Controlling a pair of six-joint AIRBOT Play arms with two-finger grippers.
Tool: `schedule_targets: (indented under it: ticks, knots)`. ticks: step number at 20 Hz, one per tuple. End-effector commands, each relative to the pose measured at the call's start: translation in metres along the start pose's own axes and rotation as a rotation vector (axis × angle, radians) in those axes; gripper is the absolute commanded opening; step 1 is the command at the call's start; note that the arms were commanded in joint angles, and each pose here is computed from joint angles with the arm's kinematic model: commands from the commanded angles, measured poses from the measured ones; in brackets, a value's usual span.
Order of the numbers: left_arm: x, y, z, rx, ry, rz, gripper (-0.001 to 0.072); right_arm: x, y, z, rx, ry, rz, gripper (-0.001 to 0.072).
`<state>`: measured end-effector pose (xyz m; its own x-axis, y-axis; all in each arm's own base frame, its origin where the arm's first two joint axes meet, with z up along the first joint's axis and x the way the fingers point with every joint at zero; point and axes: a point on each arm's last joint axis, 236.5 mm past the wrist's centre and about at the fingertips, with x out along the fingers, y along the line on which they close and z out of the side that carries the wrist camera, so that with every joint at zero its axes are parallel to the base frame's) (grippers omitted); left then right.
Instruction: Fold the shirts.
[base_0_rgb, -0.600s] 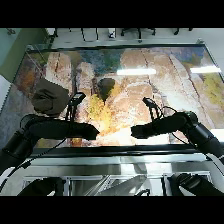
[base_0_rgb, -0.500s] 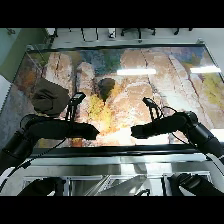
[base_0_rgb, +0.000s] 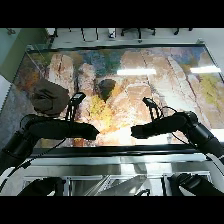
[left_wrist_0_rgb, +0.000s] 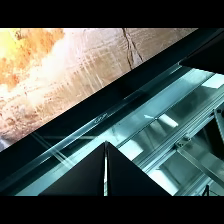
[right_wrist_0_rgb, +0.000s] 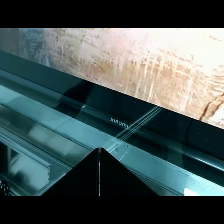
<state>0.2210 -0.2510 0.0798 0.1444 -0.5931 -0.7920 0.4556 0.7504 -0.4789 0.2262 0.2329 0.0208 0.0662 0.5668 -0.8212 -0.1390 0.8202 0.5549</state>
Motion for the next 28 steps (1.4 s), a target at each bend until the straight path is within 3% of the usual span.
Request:
schedule_targets:
  ticks: [1, 6, 10, 13, 14, 15, 16, 17, 18, 19, 23, 28]
  knots:
    - [0.000, 0.002, 0.002, 0.004, -0.011, 0.007, 0.0017, 0.000, 0.000, 0.000, 0.000, 0.001, 0.000, 0.0020]
    - [-0.008, 0.008, 0.056, 0.010, -0.237, 0.030, 0.0018, 0.001, 0.002, 0.011, 0.003, -0.047, 0.010, 0.0020]
    - [-0.038, 0.097, 0.078, 0.038, -0.319, 0.315, 0.0017, 0.002, 0.010, 0.015, 0.033, -0.058, 0.047, 0.0020]
    - [-0.075, 0.179, 0.059, -0.122, -0.282, 0.491, 0.0019, 0.001, 0.011, 0.032, 0.035, -0.126, 0.054, 0.0020]
    - [-0.089, 0.201, 0.052, -0.191, -0.286, 0.525, 0.0210, 0.000, 0.012, 0.037, 0.035, -0.147, 0.057, 0.0021]
    - [-0.104, 0.225, 0.045, -0.264, -0.301, 0.563, 0.0654, -0.001, 0.012, 0.042, 0.034, -0.169, 0.059, 0.0026]
    - [-0.119, 0.246, 0.039, -0.332, -0.325, 0.594, 0.0695, -0.002, 0.012, 0.048, 0.031, -0.192, 0.059, 0.0030]
    - [-0.132, 0.268, 0.032, -0.398, -0.347, 0.626, 0.0695, -0.004, 0.011, 0.053, 0.031, -0.214, 0.057, 0.0129]
    - [-0.142, 0.287, 0.025, -0.457, -0.360, 0.650, 0.0695, -0.005, 0.009, 0.057, 0.039, -0.227, 0.056, 0.0449]
    - [-0.147, 0.306, 0.017, -0.511, -0.361, 0.670, 0.0695, -0.008, 0.005, 0.060, 0.050, -0.237, 0.054, 0.0672]
    - [-0.135, 0.365, -0.003, -0.641, -0.312, 0.693, 0.0696, -0.022, -0.020, 0.078, 0.122, -0.290, 0.034, 0.0688]
    - [-0.106, 0.420, 0.019, -0.675, -0.253, 0.678, 0.0695, -0.031, -0.036, 0.089, 0.164, -0.325, 0.018, 0.0688]
